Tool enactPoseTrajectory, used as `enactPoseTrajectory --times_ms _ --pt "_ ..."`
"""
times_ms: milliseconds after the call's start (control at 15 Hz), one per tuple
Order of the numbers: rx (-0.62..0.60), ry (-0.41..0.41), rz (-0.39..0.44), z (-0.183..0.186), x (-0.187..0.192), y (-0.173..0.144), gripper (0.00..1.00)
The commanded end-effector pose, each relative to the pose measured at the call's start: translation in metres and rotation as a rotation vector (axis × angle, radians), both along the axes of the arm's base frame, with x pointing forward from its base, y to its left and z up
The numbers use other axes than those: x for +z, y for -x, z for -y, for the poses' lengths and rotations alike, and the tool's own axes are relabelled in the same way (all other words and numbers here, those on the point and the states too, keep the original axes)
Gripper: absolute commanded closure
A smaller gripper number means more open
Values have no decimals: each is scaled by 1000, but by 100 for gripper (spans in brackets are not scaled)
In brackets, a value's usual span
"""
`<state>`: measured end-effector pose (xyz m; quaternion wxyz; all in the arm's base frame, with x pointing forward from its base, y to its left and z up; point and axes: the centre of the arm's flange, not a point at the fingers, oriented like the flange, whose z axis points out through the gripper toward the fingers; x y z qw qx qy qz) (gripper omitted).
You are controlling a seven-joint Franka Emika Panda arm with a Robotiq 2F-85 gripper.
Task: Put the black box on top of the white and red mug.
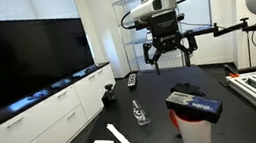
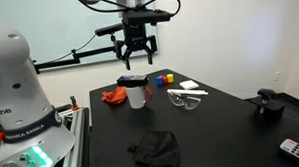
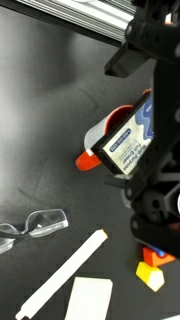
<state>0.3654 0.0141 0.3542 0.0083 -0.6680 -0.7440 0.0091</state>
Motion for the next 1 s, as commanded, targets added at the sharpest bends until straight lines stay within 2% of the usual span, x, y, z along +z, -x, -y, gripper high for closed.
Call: enactPoseTrajectory --times_ms 0,667,933 --pt "-198 -19 -15 0 6 -16 0" --pt "-718 -66 -52 47 1 -22 0" --pt "-868 -54 -42 64 2 -29 0"
